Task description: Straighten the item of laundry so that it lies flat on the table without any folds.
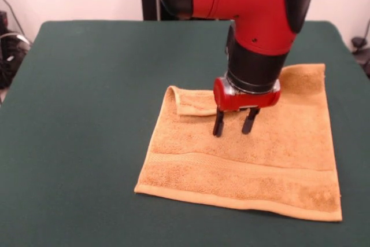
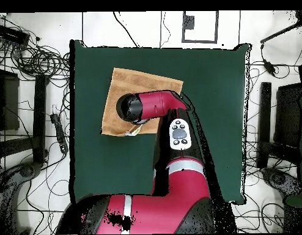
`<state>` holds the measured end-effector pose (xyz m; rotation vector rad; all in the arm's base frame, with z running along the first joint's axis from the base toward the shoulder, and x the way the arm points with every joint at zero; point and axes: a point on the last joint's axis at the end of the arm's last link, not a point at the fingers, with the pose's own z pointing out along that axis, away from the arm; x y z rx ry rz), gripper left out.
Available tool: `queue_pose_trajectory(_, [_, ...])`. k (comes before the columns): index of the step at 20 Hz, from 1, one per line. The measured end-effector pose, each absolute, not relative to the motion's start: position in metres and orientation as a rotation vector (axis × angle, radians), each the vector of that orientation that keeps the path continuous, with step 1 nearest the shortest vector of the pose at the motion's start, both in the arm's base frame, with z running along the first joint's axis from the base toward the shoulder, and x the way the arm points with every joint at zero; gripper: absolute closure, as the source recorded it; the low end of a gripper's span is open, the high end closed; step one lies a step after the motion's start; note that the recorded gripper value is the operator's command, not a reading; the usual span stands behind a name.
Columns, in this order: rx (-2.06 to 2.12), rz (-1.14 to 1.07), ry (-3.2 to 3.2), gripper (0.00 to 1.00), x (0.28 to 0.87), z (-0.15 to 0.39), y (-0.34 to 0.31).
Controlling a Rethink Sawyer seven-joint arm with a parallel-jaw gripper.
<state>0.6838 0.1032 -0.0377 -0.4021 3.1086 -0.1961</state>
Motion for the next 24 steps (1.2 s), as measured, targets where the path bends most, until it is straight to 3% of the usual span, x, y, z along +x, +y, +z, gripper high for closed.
queue_pose_trajectory(24, [-0.426, -0.238, 3.100, 0.00, 0.6821, -0.0327, 0.1057])
